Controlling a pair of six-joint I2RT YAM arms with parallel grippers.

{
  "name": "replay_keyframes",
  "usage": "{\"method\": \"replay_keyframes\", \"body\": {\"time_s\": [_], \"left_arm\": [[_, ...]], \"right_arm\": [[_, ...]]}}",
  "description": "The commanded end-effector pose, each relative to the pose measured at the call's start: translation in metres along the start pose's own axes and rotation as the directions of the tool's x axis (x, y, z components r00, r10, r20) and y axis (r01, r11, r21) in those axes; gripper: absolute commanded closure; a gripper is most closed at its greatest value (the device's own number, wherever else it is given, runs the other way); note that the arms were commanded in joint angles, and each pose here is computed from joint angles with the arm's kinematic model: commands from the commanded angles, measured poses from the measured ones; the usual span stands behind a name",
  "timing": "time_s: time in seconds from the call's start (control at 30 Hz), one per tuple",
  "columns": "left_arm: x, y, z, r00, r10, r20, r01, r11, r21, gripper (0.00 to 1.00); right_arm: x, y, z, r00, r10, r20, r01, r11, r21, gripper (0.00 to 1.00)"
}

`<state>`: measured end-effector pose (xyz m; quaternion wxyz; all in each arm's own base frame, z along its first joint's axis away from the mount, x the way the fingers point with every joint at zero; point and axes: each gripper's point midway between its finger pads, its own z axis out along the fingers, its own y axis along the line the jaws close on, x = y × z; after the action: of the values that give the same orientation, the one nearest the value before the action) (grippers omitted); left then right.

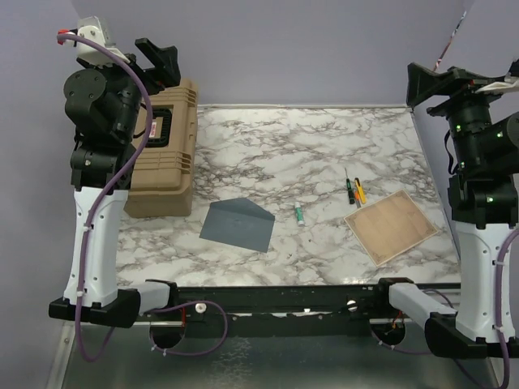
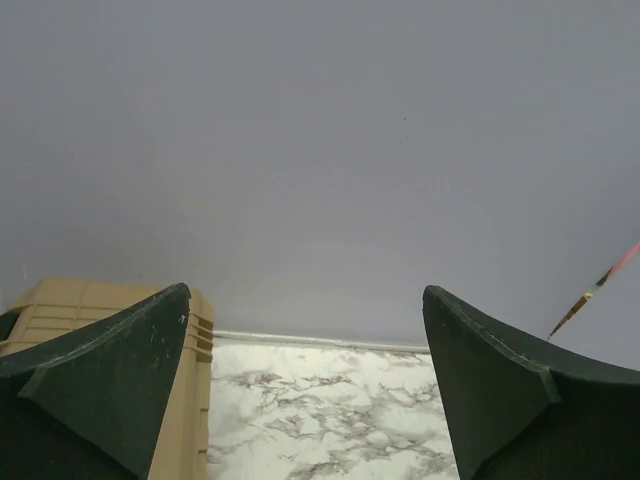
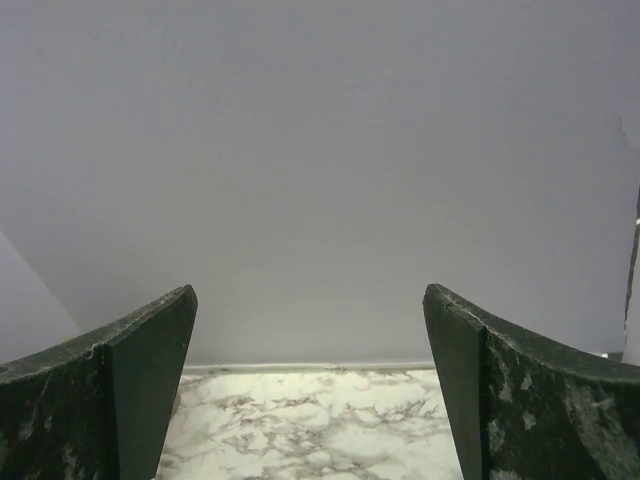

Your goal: Place the letter into the envelope and seal it

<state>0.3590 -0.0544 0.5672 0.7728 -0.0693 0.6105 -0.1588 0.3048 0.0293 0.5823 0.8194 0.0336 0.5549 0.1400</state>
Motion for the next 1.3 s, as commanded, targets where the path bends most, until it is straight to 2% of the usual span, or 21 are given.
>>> {"method": "replay_keyframes", "body": {"time_s": [0.0, 0.07, 0.17, 0.23, 0.3, 0.37, 0.47, 0.53, 0.63, 0.73, 0.83, 0.93, 1.07, 1.13, 1.27], "left_arm": [[0.014, -0.019, 0.006, 0.998, -0.04, -0.038, 0.044, 0.993, 0.11, 0.01], [0.029, -0.03, 0.008, 0.996, -0.051, -0.077, 0.064, 0.982, 0.18, 0.01], [0.063, -0.052, 0.005, 0.984, -0.038, -0.173, 0.096, 0.936, 0.34, 0.01], [0.089, -0.064, 0.001, 0.969, -0.048, -0.242, 0.149, 0.896, 0.418, 0.01], [0.117, -0.076, -0.004, 0.947, -0.072, -0.313, 0.222, 0.85, 0.478, 0.01], [0.148, -0.086, -0.009, 0.919, -0.096, -0.384, 0.292, 0.818, 0.496, 0.01], [0.202, -0.101, -0.02, 0.868, -0.098, -0.487, 0.358, 0.804, 0.475, 0.01], [0.247, -0.103, -0.03, 0.823, -0.096, -0.56, 0.381, 0.824, 0.42, 0.01], [0.306, -0.101, -0.049, 0.757, -0.097, -0.646, 0.388, 0.863, 0.325, 0.01], [0.353, -0.099, -0.074, 0.702, -0.078, -0.708, 0.368, 0.891, 0.267, 0.01], [0.387, -0.112, -0.097, 0.656, -0.019, -0.755, 0.352, 0.892, 0.283, 0.01], [0.412, -0.136, -0.114, 0.603, 0.043, -0.796, 0.372, 0.868, 0.329, 0.02], [0.436, -0.171, -0.12, 0.557, 0.095, -0.825, 0.409, 0.833, 0.372, 0.02], [0.452, -0.189, -0.119, 0.527, 0.118, -0.842, 0.433, 0.815, 0.385, 0.02], [0.487, -0.225, -0.118, 0.448, 0.151, -0.881, 0.507, 0.769, 0.389, 0.03]], "right_arm": [[0.041, -0.006, -0.007, 0.994, 0.058, -0.094, -0.057, 0.998, 0.011, 0.0], [0.065, -0.006, -0.01, 0.985, 0.095, -0.146, -0.096, 0.995, 0.004, 0.0], [0.106, 0.006, -0.018, 0.961, 0.123, -0.247, -0.147, 0.986, -0.081, 0.0], [0.137, 0.01, -0.025, 0.932, 0.168, -0.321, -0.209, 0.973, -0.097, 0.0], [0.175, 0.008, -0.032, 0.879, 0.228, -0.418, -0.281, 0.957, -0.069, 0.01], [0.216, 0.002, -0.041, 0.801, 0.3, -0.518, -0.341, 0.94, 0.016, 0.05], [0.282, -0.007, -0.062, 0.638, 0.407, -0.653, -0.409, 0.898, 0.161, 0.1], [0.319, -0.002, -0.08, 0.516, 0.452, -0.728, -0.462, 0.862, 0.208, 0.16], [0.364, 0.012, -0.11, 0.341, 0.506, -0.792, -0.545, 0.793, 0.272, 0.2], [0.389, 0.02, -0.127, 0.264, 0.51, -0.819, -0.553, 0.776, 0.305, 0.24], [0.41, -0.004, -0.139, 0.251, 0.579, -0.776, -0.426, 0.786, 0.448, 0.26], [0.427, -0.045, -0.153, 0.297, 0.625, -0.722, -0.213, 0.78, 0.588, 0.26], [0.429, -0.111, -0.181, 0.409, 0.625, -0.665, 0.148, 0.673, 0.724, 0.21], [0.423, -0.13, -0.193, 0.446, 0.614, -0.651, 0.252, 0.612, 0.749, 0.19], [0.411, -0.147, -0.22, 0.482, 0.631, -0.608, 0.358, 0.492, 0.794, 0.17]]}}
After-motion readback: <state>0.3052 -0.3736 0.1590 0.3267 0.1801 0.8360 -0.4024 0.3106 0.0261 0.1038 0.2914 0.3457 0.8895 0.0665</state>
